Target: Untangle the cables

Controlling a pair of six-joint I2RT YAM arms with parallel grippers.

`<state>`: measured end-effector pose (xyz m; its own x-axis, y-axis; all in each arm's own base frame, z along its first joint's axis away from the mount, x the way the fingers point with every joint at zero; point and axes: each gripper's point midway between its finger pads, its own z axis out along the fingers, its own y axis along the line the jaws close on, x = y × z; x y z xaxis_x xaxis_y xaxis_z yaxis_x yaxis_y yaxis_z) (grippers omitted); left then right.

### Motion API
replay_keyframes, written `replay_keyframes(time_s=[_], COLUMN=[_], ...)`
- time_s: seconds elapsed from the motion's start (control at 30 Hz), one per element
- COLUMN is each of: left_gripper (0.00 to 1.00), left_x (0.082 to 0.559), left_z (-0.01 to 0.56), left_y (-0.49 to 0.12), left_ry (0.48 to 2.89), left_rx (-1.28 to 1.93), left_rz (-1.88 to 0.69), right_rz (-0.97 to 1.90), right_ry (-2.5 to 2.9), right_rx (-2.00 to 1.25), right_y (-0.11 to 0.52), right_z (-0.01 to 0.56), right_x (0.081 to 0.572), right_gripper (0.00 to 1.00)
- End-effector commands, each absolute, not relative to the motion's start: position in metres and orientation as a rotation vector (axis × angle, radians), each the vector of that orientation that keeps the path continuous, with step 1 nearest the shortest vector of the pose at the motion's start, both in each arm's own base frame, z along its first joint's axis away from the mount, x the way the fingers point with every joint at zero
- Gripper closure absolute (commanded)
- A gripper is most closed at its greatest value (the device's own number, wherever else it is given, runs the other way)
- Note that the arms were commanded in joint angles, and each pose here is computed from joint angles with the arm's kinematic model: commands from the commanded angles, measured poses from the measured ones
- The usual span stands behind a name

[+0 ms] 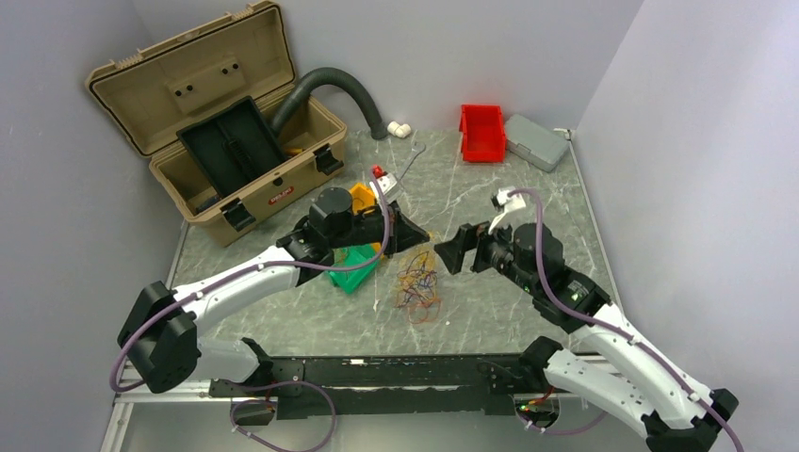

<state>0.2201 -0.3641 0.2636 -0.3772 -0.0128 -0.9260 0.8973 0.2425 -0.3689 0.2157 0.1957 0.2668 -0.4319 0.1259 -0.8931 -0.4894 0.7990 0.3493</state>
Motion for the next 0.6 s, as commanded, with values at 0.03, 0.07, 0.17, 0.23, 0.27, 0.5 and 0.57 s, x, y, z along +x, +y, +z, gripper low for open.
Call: replay_keyframes(time_s=[0.03, 0.07, 0.17, 0.23, 0.27, 0.5, 0.57], left_gripper=[1.00, 1.00, 1.00, 1.00, 1.00, 1.00, 1.00], left_x=[0.233, 0.234, 0.229, 0.227, 0.227, 0.222, 0.221], left_z=[0.309, 0.311, 0.323, 0.328, 0.330, 0.340, 0.344], left_y=[-0.355, -0.355, -0.356, -0.356, -0.356, -0.355, -0.355], left_ry=[1.560, 1.562, 1.535, 1.527, 1.524, 1.507, 1.497], left_rx=[0.756, 0.750, 0.758, 0.763, 0.765, 0.768, 0.763], left_rz=[-1.200, -1.199, -1.227, -1.239, -1.241, -1.260, -1.269], right_rz=[0.741, 0.763, 0.864, 0.898, 0.906, 0.905, 0.901], right_ry=[1.831, 1.822, 1.792, 1.805, 1.811, 1.799, 1.819], right_rx=[-0.227, -0.255, -0.378, -0.432, -0.450, -0.466, -0.457], right_y=[0.191, 0.195, 0.216, 0.228, 0.232, 0.252, 0.256], right_z=[0.248, 0.242, 0.228, 0.216, 0.212, 0.206, 0.202], right_x=[0.214, 0.212, 0.203, 0.202, 0.203, 0.226, 0.231], right_gripper=[0.03, 0.03, 0.06, 0.08, 0.09, 0.16, 0.32])
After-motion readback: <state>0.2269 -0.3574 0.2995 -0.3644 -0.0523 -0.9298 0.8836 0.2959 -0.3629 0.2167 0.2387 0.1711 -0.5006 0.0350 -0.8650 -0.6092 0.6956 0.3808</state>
